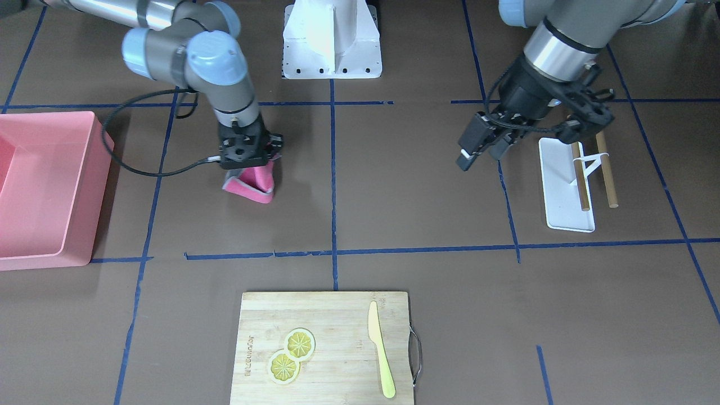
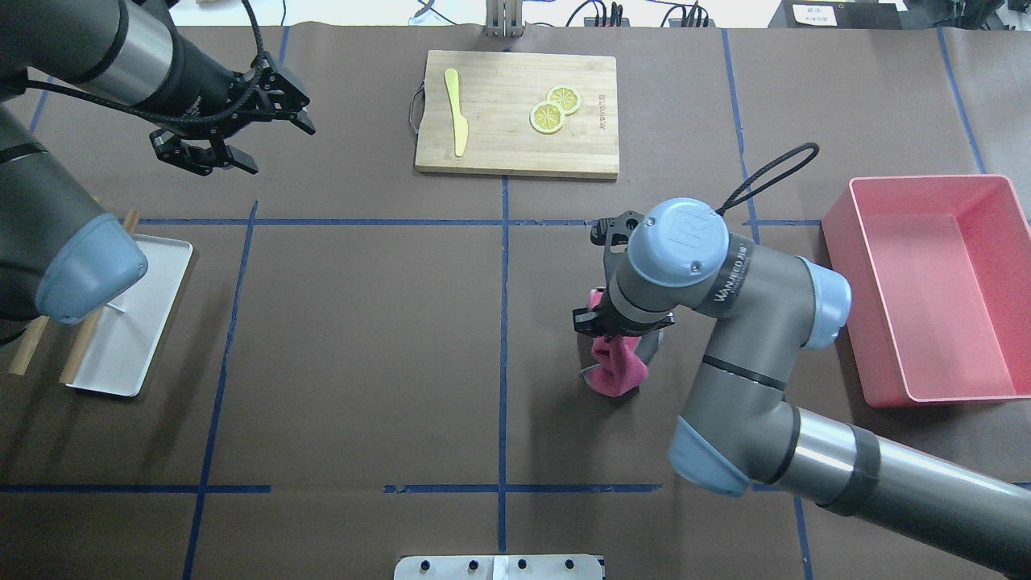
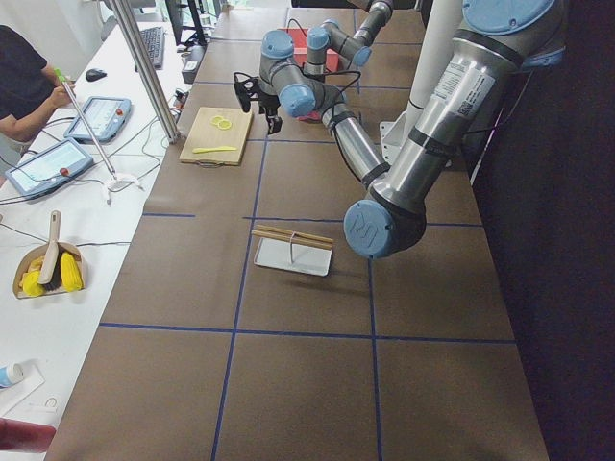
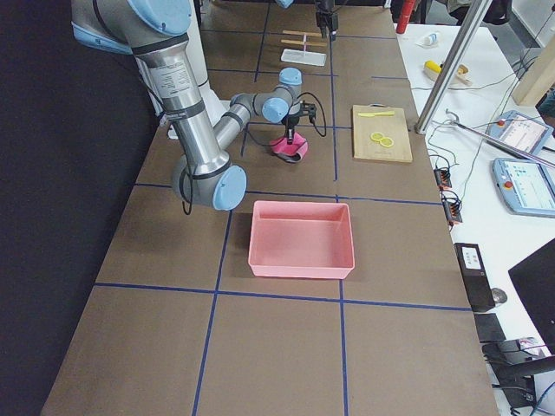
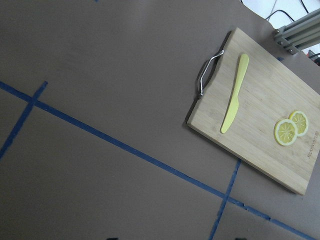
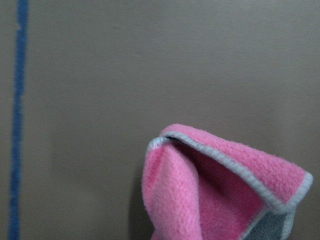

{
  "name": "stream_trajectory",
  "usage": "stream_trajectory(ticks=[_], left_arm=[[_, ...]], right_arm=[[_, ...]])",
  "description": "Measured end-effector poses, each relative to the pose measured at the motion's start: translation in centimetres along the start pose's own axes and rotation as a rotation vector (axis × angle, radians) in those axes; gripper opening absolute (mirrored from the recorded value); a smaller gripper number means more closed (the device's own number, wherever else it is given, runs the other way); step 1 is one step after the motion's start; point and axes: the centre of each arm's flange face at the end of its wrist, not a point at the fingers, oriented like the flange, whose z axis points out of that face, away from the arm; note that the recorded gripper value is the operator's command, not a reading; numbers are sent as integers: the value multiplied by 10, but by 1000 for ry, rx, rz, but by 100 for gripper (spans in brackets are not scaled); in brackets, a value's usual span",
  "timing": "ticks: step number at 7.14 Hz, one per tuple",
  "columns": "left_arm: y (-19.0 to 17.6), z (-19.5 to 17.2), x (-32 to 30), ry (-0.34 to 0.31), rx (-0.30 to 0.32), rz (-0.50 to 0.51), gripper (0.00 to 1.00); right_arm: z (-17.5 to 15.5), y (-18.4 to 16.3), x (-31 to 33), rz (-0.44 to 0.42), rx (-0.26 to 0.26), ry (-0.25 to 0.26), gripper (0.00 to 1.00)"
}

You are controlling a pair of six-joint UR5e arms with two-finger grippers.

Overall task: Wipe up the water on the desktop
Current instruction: 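Wipe the cloth across the table surface with the right gripper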

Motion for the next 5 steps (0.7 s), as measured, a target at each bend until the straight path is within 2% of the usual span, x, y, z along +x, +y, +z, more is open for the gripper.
stream_trajectory(ticks=[2,3,5], left_arm=[[-10,-8,-24,-64,11,62,83],[-14,-13,-30,-90,15,92,83],[-19,-18,-44,-116,18,113,83]], right_arm=[[-1,-3,-52,57,-10,-29,0],[1,-2,-34,68,-12,-20,0],[-8,-3,55,33,-10,14,0]])
